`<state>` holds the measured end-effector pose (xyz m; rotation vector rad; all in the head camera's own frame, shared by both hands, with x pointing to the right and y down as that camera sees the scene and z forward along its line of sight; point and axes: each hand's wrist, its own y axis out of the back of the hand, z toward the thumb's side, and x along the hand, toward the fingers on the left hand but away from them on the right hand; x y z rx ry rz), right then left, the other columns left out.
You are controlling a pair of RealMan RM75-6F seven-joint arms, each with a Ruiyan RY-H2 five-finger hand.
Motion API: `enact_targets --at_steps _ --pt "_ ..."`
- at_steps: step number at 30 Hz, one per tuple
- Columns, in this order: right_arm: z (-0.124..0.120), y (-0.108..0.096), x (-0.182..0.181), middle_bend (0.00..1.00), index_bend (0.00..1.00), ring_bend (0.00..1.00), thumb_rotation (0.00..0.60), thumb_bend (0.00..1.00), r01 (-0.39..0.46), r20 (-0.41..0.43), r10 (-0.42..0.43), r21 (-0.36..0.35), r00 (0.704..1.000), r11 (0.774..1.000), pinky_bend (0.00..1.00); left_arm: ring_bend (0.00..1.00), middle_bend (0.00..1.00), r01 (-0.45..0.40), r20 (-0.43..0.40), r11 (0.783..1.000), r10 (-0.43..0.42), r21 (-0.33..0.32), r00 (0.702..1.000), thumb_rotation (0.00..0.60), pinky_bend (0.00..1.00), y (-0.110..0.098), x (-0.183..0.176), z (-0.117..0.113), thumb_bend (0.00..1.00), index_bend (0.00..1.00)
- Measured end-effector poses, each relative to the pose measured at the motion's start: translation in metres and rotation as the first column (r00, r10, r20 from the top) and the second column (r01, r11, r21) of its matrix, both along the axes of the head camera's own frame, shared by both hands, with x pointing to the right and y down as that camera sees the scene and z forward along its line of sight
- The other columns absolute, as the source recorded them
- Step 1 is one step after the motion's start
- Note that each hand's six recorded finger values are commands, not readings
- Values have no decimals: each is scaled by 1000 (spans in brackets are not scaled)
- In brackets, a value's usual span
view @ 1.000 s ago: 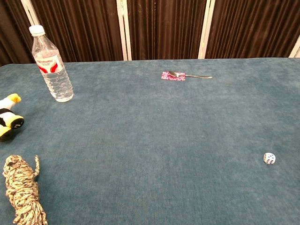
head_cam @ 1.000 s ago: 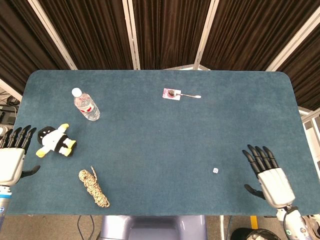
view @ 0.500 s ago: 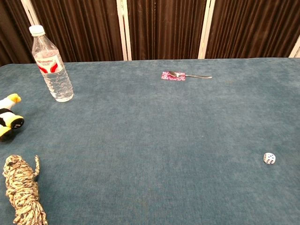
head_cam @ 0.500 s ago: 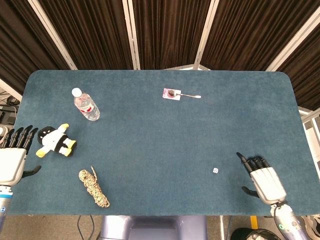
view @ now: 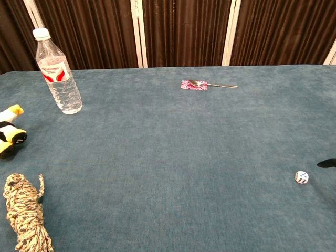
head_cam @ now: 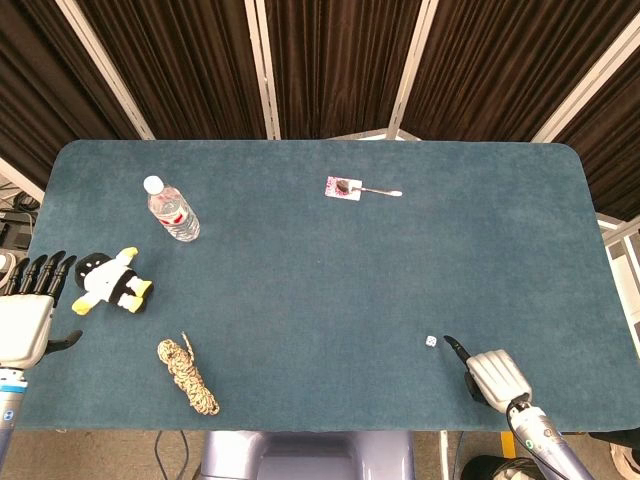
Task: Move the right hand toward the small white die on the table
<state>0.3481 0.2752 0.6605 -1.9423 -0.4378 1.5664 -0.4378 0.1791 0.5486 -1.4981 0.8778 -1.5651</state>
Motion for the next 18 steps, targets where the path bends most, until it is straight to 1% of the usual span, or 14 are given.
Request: enact_targets --at_steps 18 --pt "8 8 -9 748 7 804 600 735 37 10 -37 -31 999 999 1000 0 0 -4 2 1000 4 -10 1000 600 0 1 1 2 0 0"
